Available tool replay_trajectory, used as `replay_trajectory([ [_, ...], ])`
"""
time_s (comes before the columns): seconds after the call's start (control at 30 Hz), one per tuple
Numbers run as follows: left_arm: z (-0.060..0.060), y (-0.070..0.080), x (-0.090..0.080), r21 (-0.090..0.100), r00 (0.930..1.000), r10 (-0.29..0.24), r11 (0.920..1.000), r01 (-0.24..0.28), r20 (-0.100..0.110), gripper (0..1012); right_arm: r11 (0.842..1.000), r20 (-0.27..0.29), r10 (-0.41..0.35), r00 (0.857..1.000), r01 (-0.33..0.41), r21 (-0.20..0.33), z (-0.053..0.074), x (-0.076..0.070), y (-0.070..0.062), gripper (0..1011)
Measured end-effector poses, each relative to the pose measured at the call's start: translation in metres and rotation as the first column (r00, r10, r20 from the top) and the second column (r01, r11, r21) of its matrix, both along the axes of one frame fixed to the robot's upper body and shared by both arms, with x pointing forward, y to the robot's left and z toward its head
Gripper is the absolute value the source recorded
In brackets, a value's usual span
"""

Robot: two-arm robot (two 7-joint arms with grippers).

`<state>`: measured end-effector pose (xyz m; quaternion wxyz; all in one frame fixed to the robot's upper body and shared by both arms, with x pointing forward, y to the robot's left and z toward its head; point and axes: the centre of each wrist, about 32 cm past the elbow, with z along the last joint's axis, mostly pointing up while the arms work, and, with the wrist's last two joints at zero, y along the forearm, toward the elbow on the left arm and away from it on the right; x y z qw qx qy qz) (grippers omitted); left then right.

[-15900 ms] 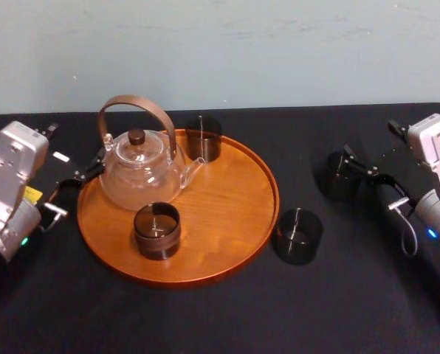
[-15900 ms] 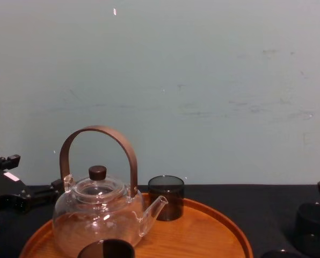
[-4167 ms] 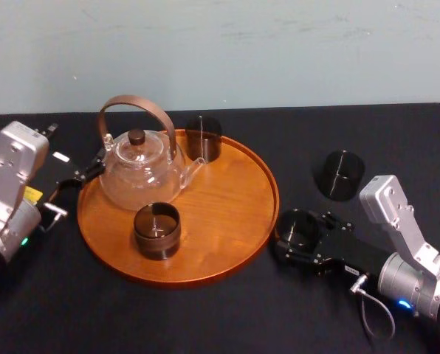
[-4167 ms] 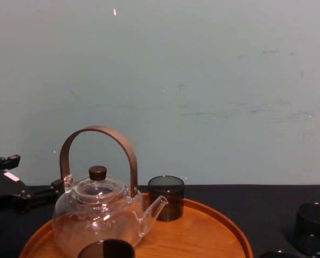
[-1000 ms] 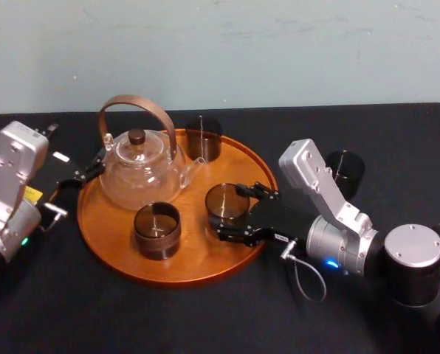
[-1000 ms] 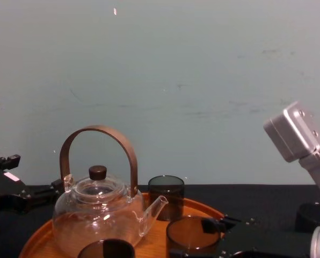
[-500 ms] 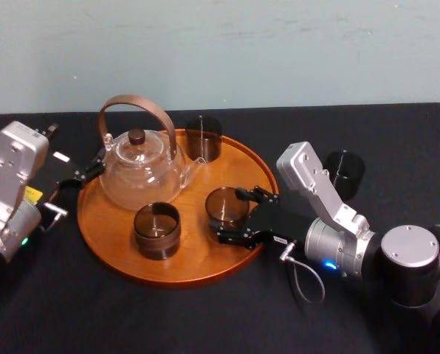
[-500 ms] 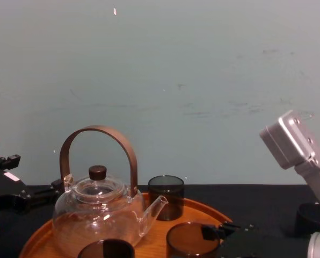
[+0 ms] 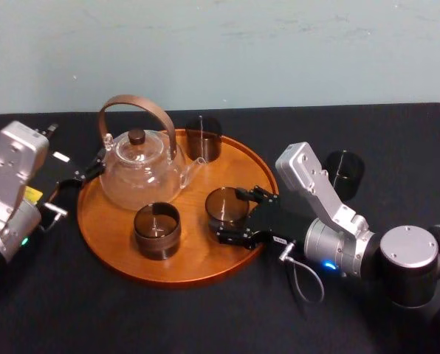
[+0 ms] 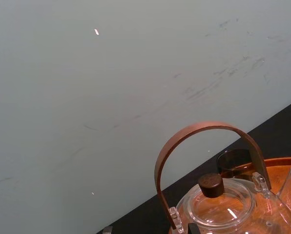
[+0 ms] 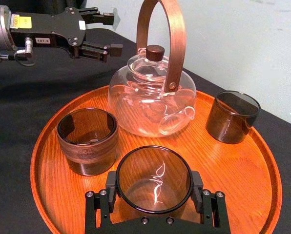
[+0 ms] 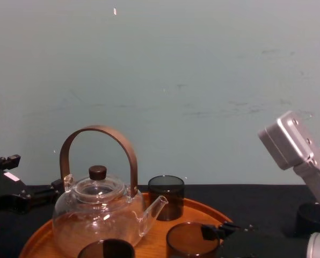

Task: Pick up the glass from the table and place it on the tray.

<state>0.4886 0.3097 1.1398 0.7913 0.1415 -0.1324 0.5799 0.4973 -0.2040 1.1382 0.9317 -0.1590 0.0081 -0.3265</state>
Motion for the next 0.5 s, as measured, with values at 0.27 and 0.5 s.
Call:
replay_trajectory([
  [0.27, 0.0000, 0.0000, 0.0000, 0.000, 1.0000, 0.000, 1.0000, 0.000, 0.000, 1001, 1.000, 0.000, 0.000, 1.000, 0.000, 0.000, 0.0000, 0.0000, -0.0003, 1000],
  [0.5, 0.0000, 0.0000, 0.0000, 0.000, 1.0000, 0.000, 1.0000, 0.000, 0.000, 1001, 1.000, -0.003, 0.002, 1.000, -0.002, 0.002, 0.0000, 0.0001, -0.0008, 1002],
])
